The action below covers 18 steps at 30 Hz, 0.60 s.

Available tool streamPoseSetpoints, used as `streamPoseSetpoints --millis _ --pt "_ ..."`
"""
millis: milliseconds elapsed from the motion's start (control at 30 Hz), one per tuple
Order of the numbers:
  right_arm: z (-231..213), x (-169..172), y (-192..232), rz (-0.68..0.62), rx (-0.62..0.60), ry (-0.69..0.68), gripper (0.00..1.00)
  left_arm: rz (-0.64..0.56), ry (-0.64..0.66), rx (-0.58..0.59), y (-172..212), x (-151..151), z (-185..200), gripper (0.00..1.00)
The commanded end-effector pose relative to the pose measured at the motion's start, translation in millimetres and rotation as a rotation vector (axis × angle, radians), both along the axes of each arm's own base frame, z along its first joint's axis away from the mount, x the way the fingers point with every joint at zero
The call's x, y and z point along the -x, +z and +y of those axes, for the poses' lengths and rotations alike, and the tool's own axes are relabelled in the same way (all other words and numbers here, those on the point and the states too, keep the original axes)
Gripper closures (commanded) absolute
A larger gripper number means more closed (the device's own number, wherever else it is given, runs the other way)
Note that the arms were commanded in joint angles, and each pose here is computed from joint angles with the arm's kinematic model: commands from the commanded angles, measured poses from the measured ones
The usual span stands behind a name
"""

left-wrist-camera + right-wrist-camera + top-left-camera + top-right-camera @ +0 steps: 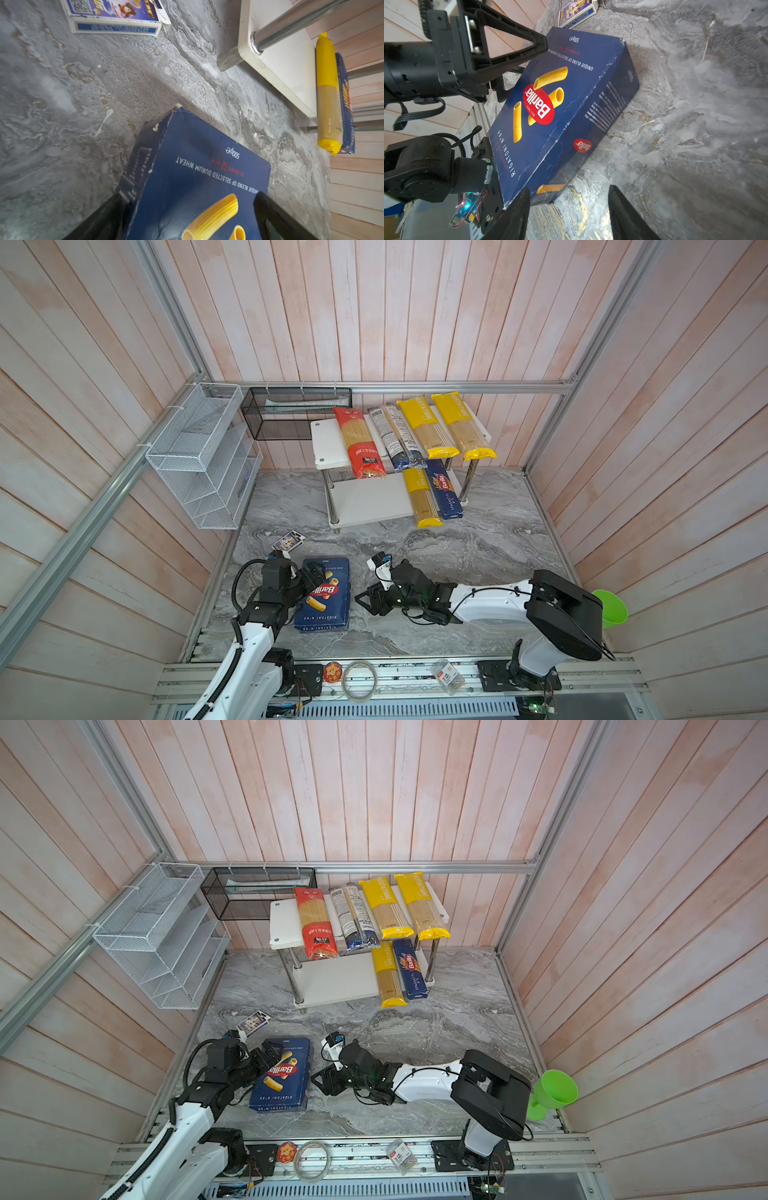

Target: Place and organize the pasta boxes and bags onto the shelf

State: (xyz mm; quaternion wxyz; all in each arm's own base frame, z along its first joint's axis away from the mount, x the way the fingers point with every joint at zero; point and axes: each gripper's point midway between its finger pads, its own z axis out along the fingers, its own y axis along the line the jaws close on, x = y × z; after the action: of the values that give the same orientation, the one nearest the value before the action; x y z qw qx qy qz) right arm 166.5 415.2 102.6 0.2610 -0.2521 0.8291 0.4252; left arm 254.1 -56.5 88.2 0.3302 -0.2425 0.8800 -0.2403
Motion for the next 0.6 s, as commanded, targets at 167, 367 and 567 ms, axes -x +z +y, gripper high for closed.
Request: streamPoseSetpoints --millis 167,367,567 --pt "-12 -7 18 -0.039 -0.012 -0.063 0.40 -0.074 -0.096 0.096 7 -4 -29 0.00" --pt "-32 -6 17 0.001 -0.007 -0.112 0.40 -0.127 -0.172 0.113 15 -10 -54 0.00" --pt "-55 -3 15 0.007 -0.003 -0.162 0.40 -0.154 -0.238 0.113 20 -25 -69 0.00"
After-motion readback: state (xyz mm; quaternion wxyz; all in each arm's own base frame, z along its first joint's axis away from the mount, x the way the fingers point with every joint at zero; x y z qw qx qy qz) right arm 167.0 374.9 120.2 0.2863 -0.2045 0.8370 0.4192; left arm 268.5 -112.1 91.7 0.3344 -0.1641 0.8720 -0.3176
